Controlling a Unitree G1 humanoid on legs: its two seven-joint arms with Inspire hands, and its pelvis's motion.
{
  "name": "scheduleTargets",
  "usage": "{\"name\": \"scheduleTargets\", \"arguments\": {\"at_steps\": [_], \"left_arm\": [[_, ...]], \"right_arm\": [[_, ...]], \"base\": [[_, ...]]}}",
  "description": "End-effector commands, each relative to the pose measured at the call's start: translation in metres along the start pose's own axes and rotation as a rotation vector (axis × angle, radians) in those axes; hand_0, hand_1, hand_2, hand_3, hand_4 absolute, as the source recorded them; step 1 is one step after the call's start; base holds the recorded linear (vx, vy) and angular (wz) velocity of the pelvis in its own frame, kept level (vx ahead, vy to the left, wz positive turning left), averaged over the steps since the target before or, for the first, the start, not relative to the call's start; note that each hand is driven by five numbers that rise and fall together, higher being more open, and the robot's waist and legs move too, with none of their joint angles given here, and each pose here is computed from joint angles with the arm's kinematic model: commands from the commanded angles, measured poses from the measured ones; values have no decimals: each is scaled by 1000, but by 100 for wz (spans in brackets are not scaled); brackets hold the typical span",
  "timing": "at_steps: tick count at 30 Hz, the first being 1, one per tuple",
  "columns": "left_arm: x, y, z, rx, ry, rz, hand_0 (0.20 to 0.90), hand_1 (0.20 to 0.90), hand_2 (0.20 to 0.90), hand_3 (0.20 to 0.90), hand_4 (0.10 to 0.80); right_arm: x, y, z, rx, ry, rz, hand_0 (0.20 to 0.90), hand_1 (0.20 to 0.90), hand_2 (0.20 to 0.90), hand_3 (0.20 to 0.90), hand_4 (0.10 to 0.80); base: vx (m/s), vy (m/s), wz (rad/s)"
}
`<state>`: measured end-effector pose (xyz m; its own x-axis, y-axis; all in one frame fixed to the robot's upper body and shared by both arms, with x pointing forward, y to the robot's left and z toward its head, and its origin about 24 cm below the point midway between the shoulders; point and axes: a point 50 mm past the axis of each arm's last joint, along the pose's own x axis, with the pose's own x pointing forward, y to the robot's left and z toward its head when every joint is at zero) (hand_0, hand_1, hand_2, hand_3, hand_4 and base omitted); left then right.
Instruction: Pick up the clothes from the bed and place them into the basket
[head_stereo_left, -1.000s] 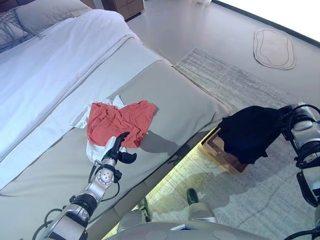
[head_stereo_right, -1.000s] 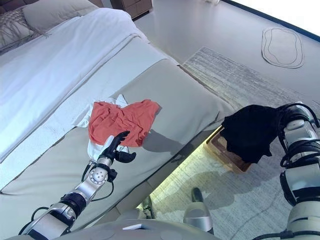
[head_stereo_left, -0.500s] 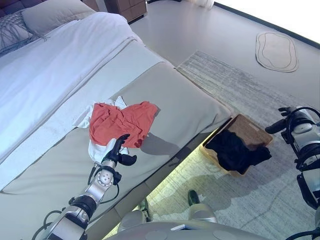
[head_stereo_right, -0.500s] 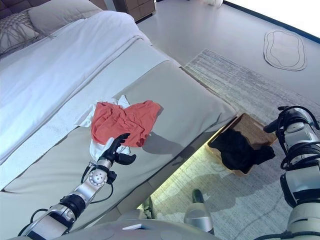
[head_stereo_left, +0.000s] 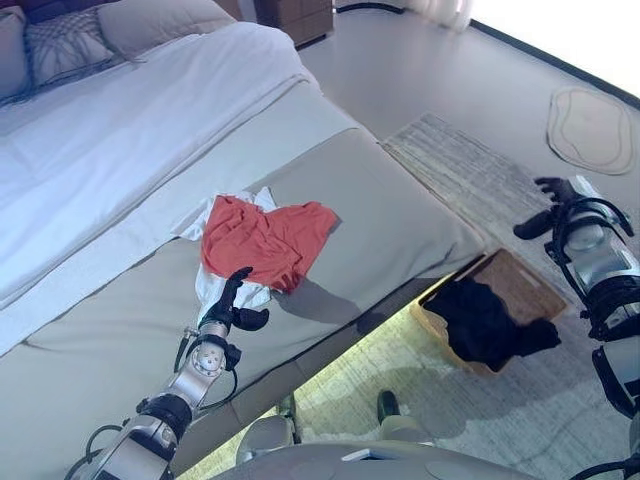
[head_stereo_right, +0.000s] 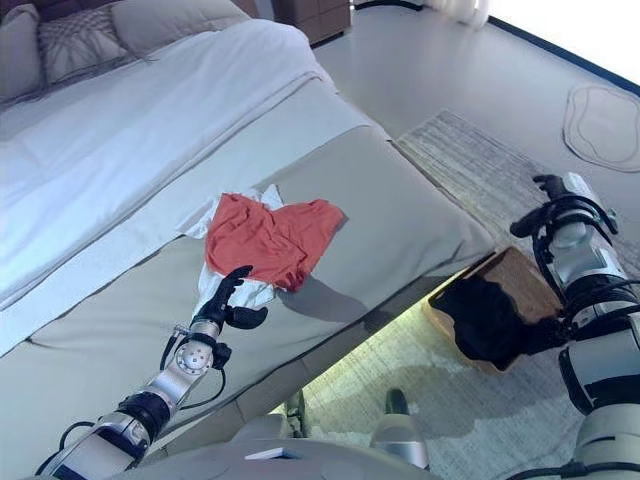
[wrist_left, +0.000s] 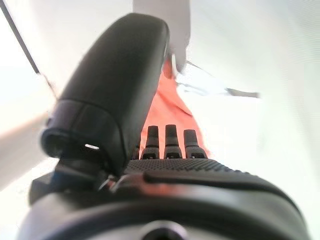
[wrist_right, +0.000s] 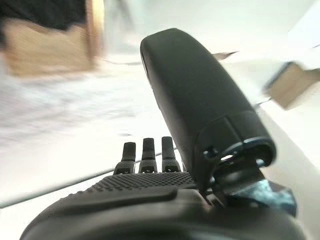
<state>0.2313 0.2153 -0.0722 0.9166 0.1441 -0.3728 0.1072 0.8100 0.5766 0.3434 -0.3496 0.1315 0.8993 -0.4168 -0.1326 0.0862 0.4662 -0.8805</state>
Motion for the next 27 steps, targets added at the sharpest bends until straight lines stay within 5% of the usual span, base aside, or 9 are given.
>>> {"name": "scheduleTargets", "arguments": {"at_steps": [1,9,27], "left_arm": [[7,31,11,-6,-81,150,900,900,900,900,800],[1,47,10,2,-134,196,900,900,900,900,800],[7,64,83,-175,-441,262,900,900,900,900,800]], "right_arm": [[4,-30,78,-77,-264,-135,900,900,900,900,800],[0,-12,116,-85,-373,-132,900,900,900,900,800],[12,-26,141,-164,-207,-224,900,900,900,900,800]], "base": [[39,-1,31],[36,27,41],[-102,76,35]]}}
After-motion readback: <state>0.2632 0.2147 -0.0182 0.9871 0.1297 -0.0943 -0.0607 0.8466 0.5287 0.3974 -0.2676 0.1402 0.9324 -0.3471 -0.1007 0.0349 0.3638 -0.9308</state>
